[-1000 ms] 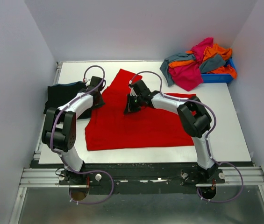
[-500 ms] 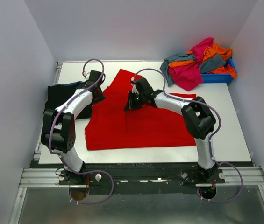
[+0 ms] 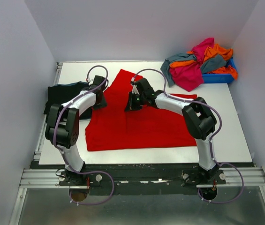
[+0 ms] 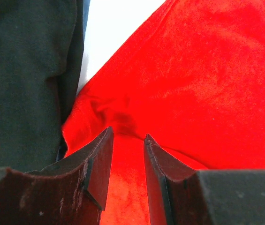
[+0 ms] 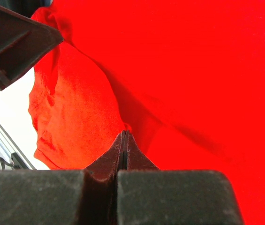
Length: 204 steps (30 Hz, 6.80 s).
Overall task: Fold and stack the t-shirts
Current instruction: Fold the flattened tshirt in 1/3 of the way
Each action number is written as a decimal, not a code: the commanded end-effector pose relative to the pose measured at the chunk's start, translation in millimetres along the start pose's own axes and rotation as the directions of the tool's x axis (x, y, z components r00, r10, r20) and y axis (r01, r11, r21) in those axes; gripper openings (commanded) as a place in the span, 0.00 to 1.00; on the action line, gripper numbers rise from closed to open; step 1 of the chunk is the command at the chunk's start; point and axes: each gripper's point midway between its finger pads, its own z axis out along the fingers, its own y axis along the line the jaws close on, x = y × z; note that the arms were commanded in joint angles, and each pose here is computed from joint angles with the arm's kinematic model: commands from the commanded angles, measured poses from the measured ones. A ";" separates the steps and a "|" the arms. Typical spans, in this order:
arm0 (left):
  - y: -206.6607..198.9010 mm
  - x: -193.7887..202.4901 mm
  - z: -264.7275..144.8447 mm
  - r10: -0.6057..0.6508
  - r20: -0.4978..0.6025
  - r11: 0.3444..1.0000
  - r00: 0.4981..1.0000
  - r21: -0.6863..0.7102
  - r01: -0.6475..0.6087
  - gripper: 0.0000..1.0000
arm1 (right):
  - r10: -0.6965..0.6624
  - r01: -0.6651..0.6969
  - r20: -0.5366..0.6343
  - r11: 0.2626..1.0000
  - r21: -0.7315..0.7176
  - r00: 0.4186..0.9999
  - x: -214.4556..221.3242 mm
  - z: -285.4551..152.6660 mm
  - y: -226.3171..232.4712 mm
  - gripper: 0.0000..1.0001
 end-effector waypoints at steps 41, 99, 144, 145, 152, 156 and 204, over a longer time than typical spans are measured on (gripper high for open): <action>-3.1 -13.5 -25.5 -0.026 0.055 0.999 0.998 0.041 0.024 0.00 | -0.006 0.007 0.046 1.000 -0.028 0.999 -11.8 -13.1 6.1 0.01; -4.8 -25.0 -33.6 -0.084 0.097 0.993 0.992 0.096 0.075 0.00 | 0.006 -0.004 0.046 1.000 -0.031 0.999 -12.6 -11.7 0.1 0.01; -6.8 7.2 4.1 -0.258 0.014 0.923 0.966 0.297 0.243 0.42 | 0.007 -0.005 0.044 0.999 -0.042 0.999 -11.7 -11.3 -1.1 0.01; -3.1 4.1 2.3 -0.258 0.029 0.930 0.966 0.280 0.240 0.43 | 0.005 -0.003 0.046 0.999 -0.041 0.999 -12.1 -11.2 -1.2 0.01; 19.8 -8.1 -10.5 -0.230 0.094 0.963 0.969 0.167 0.212 0.44 | 0.006 -0.004 0.044 0.999 -0.041 0.999 -12.0 -10.9 -1.4 0.01; 10.6 -11.7 -16.2 -0.241 0.102 0.949 0.965 0.231 0.212 0.44 | 0.006 -0.004 0.044 0.999 -0.042 0.999 -11.9 -10.9 -1.2 0.01; -11.1 -1.9 9.5 -0.173 -0.002 0.947 0.985 0.275 0.167 0.03 | 0.012 -0.010 0.036 0.999 -0.045 0.999 -11.6 -9.8 -3.1 0.01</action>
